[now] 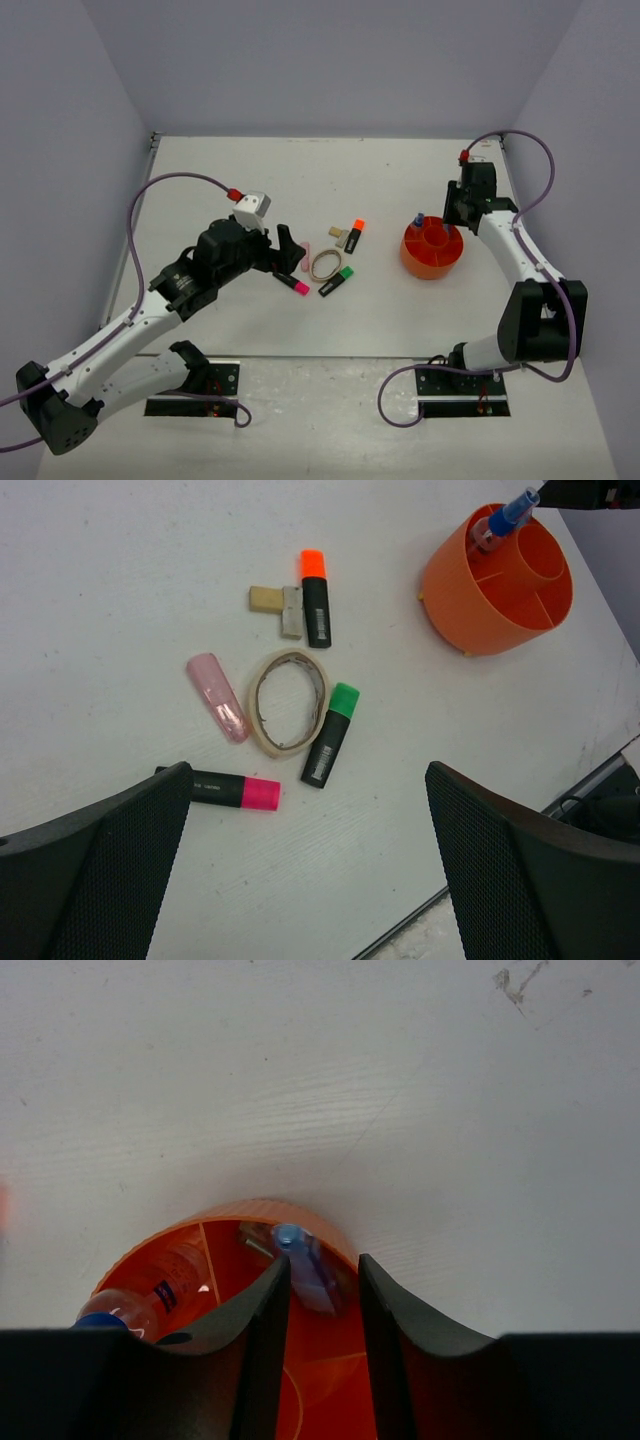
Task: Sort the stationery into containers
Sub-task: Place the stationery in the storage box, then pick up the stationery from the center of the board.
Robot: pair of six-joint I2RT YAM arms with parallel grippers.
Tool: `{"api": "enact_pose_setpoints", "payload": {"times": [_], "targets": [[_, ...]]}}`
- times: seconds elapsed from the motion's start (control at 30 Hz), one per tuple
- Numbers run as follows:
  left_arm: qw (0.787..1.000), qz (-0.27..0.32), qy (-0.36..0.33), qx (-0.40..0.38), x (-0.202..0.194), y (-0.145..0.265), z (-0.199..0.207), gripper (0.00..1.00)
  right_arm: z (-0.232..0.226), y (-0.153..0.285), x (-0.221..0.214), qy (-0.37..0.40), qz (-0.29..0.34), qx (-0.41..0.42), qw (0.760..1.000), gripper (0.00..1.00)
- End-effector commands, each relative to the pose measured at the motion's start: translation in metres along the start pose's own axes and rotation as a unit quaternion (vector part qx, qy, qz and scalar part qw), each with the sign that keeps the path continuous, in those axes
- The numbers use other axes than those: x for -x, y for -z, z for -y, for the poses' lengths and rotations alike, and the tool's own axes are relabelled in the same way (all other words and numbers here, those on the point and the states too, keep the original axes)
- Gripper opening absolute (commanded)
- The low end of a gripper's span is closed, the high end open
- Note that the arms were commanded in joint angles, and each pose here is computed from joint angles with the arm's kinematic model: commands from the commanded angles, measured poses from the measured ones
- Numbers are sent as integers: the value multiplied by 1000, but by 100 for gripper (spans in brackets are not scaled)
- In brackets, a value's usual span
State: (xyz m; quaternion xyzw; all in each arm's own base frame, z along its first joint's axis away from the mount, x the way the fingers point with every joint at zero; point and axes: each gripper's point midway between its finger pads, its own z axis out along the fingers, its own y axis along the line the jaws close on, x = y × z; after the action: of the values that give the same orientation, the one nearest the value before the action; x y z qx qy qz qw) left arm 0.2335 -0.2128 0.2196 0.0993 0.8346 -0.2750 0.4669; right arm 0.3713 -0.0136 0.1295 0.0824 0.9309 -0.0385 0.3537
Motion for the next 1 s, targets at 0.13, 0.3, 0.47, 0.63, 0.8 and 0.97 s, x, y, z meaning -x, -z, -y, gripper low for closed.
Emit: {"api": "enact_pose_setpoints", "payload": {"times": [0.13,0.3,0.47,0.63,0.8,0.97], "targets": [[999,-18,-2,41,-7,-14,-14,100,-3,28,23,-7,39,8,999,36],[991,-80,2,103,-24,-41,-30,100,-19,72,52,-11,98,49,994,37],[971,-139,12,193,-48,-84,-57,100,-68,127,69,10,160,132,978,37],[946,-170,31,275,-61,-131,-76,92,-94,151,64,17,171,185,968,36],[931,-148,45,331,-62,-152,-93,82,-87,161,56,29,175,183,967,39],[921,-162,49,350,-77,-166,-102,69,-103,183,57,27,196,242,950,41]]}}
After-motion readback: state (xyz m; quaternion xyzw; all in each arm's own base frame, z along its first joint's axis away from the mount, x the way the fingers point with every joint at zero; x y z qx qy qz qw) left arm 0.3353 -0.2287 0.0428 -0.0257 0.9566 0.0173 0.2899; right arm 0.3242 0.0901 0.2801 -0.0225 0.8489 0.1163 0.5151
